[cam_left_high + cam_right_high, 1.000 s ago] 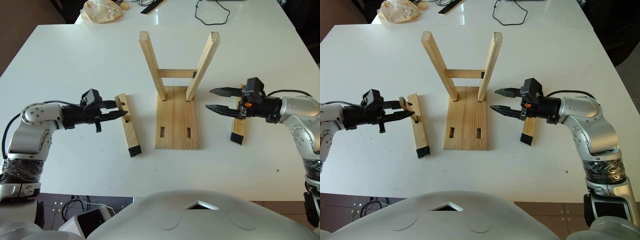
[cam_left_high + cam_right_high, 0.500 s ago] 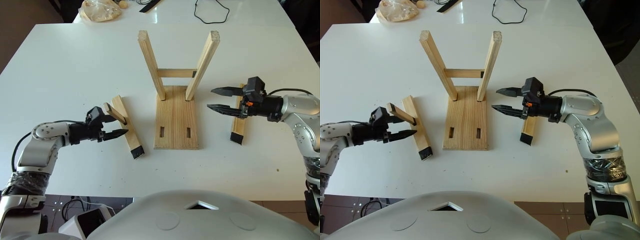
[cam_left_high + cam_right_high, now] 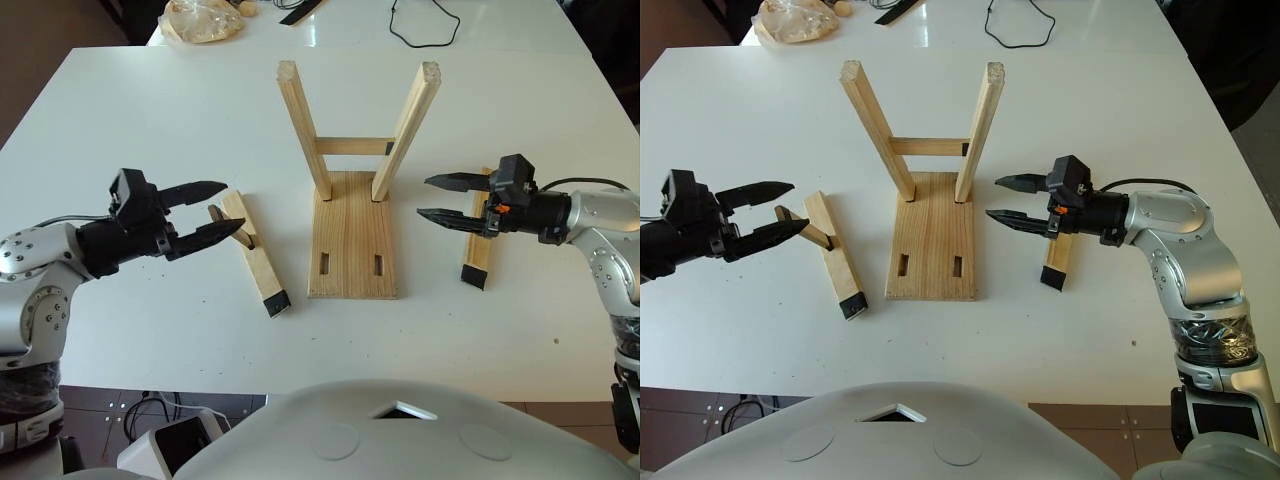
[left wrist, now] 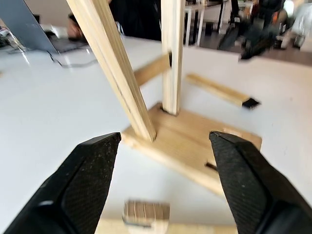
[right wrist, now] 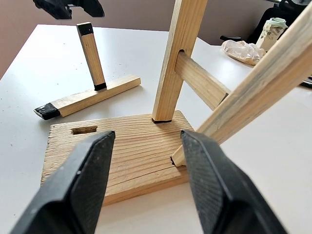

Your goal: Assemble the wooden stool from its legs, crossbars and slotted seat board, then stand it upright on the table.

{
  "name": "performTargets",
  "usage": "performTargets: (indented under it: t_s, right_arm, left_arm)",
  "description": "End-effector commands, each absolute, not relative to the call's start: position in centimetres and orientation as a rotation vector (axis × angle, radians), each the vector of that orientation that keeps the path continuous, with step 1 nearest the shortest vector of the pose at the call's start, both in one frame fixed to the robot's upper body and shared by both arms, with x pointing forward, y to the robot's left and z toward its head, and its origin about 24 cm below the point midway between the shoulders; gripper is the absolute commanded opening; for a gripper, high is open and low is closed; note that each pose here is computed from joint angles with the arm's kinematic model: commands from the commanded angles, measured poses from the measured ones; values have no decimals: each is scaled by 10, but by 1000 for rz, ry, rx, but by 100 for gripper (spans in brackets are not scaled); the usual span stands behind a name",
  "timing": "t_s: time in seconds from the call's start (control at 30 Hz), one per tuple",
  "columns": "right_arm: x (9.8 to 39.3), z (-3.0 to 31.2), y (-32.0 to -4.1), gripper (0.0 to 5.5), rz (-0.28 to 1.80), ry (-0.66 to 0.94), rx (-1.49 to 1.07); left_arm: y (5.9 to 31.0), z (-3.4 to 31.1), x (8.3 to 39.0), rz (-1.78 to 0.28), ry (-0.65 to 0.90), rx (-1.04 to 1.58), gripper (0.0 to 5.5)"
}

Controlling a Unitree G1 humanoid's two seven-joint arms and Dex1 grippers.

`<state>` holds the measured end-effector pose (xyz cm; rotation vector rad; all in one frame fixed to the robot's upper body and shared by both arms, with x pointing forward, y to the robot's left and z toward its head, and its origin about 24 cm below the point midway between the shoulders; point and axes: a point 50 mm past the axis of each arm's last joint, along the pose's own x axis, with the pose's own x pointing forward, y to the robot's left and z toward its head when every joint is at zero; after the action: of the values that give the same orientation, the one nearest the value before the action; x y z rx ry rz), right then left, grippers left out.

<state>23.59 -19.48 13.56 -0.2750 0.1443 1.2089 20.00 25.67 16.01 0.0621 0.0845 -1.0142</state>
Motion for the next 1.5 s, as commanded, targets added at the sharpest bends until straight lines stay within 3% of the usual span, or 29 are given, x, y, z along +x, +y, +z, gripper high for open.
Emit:
performTargets:
  t_s: [0.03, 0.33, 0.87, 0.97, 1.07, 1.13, 1.27, 1.5]
  right_arm:
    - [237, 137, -195, 248, 1201, 139, -307]
    - [238, 138, -194, 248, 1202, 123, -316]
    - [241, 145, -188, 248, 1203, 70, -290]
    - [242, 142, -186, 248, 1205, 76, -295]
    - [244, 137, -185, 248, 1213, 90, -296]
    - [245, 136, -184, 248, 1226, 98, -306]
    - [246, 140, -187, 248, 1234, 97, -312]
    - [241, 139, -190, 248, 1214, 95, -304]
  left_arm:
    - [247, 175, 212, -967, -17, 42, 337]
    - [238, 170, 232, -875, -48, -2, 337]
    - [233, 175, 233, -897, -58, -25, 337]
    - [227, 138, 229, -904, 38, -110, 337]
    - [220, 78, 222, -864, 198, -180, 337]
    - [217, 62, 220, -840, 222, -195, 337]
    - [225, 95, 227, -827, 94, -179, 337]
    - [233, 197, 222, -913, -144, 30, 337]
